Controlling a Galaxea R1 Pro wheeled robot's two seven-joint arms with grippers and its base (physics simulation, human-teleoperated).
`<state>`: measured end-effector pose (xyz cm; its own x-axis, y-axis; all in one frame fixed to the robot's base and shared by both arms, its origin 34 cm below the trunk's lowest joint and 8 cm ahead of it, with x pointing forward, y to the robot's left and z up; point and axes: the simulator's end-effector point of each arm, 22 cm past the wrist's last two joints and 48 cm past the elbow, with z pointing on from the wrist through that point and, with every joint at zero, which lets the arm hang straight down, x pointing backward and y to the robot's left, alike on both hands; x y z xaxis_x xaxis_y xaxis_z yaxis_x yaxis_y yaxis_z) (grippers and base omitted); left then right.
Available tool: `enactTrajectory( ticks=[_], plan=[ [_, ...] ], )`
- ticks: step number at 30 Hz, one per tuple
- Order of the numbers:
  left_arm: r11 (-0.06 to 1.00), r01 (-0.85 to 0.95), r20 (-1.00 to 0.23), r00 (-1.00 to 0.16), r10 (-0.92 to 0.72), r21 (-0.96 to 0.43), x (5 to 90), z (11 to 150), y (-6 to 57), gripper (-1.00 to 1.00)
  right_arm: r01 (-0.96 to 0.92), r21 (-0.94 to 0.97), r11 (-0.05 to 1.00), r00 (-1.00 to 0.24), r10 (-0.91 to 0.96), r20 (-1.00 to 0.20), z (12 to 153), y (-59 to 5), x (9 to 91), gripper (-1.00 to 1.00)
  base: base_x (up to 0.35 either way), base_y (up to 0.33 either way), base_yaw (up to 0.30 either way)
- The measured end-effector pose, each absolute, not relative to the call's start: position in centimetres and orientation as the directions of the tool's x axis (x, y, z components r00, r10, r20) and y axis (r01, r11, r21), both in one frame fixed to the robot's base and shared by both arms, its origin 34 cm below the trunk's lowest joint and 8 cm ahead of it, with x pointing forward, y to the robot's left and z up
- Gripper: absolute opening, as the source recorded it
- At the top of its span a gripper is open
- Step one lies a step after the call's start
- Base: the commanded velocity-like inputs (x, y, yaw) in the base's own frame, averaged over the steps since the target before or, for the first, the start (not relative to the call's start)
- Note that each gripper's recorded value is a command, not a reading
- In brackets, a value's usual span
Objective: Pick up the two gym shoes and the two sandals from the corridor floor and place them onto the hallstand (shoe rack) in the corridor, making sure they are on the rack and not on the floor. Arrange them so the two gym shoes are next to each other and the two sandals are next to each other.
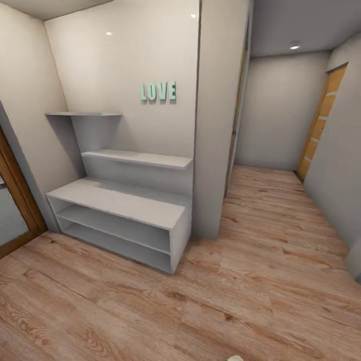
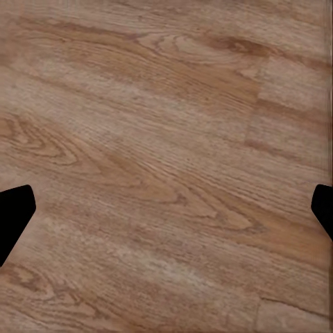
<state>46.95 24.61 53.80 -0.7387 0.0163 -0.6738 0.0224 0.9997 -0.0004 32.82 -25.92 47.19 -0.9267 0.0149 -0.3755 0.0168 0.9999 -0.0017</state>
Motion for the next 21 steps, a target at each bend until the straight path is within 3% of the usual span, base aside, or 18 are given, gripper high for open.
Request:
enactTrajectory(
  ticks=[21],
  plan=[
    [1.0,0.022,-0.674,-0.738,0.016,0.0,46.99,53.82,24.61,1.0,0.017,-0.002,1.0,-0.928,0.015,-0.373,47.14,-25.92,32.72,1.0,0.0,0.0,-0.256]
  ],
)
